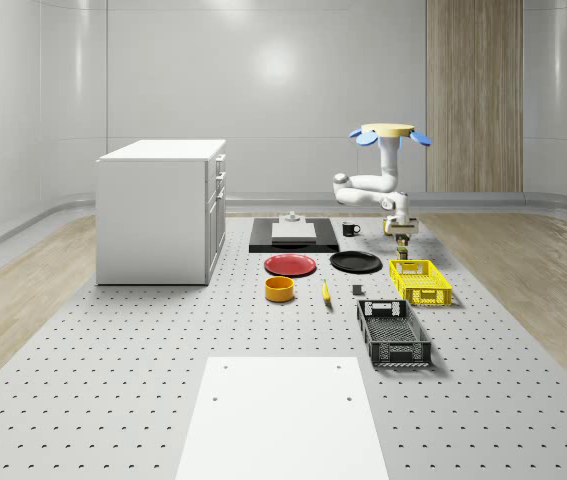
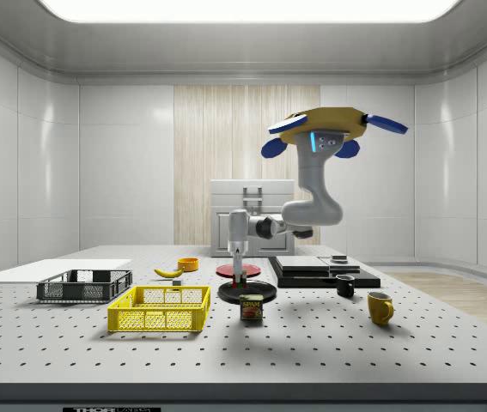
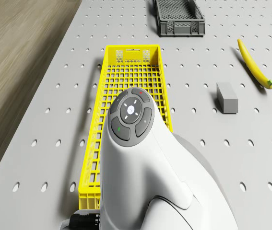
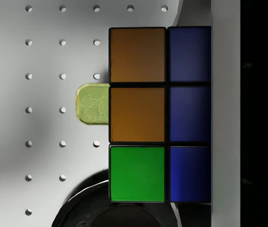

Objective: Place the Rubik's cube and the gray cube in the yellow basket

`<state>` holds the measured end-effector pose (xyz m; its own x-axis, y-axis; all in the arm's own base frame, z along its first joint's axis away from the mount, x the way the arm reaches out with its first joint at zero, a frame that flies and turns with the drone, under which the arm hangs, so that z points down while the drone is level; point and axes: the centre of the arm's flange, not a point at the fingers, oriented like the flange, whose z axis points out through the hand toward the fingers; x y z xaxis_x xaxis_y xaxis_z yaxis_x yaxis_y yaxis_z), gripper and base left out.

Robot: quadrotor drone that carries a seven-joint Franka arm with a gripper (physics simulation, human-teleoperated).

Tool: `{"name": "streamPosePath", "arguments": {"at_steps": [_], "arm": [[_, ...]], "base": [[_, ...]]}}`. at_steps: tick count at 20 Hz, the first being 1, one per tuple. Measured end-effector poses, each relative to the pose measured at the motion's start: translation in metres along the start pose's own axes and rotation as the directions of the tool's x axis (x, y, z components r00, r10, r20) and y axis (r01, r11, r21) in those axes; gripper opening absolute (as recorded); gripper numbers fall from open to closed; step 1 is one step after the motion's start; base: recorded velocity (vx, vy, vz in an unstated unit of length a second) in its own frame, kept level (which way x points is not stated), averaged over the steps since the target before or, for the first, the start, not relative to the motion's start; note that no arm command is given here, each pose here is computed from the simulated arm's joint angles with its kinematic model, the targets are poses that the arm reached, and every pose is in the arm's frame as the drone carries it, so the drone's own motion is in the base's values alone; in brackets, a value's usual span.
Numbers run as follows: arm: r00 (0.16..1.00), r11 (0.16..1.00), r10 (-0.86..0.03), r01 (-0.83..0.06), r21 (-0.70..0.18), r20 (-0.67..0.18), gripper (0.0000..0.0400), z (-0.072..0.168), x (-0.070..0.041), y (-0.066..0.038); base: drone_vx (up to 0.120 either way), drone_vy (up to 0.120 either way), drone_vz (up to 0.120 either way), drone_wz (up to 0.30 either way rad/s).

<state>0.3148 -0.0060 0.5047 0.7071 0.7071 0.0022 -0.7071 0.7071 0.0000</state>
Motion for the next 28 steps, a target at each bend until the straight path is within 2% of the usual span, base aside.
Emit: {"name": "streamPosePath", "arguments": {"at_steps": [28], "arm": [[1.0, 1.0, 0.0, 0.0, 0.0, 0.0, 0.0325, 0.0, 0.0, 0.0]], "base": [[0.12, 0.0, 0.0, 0.0]]}}
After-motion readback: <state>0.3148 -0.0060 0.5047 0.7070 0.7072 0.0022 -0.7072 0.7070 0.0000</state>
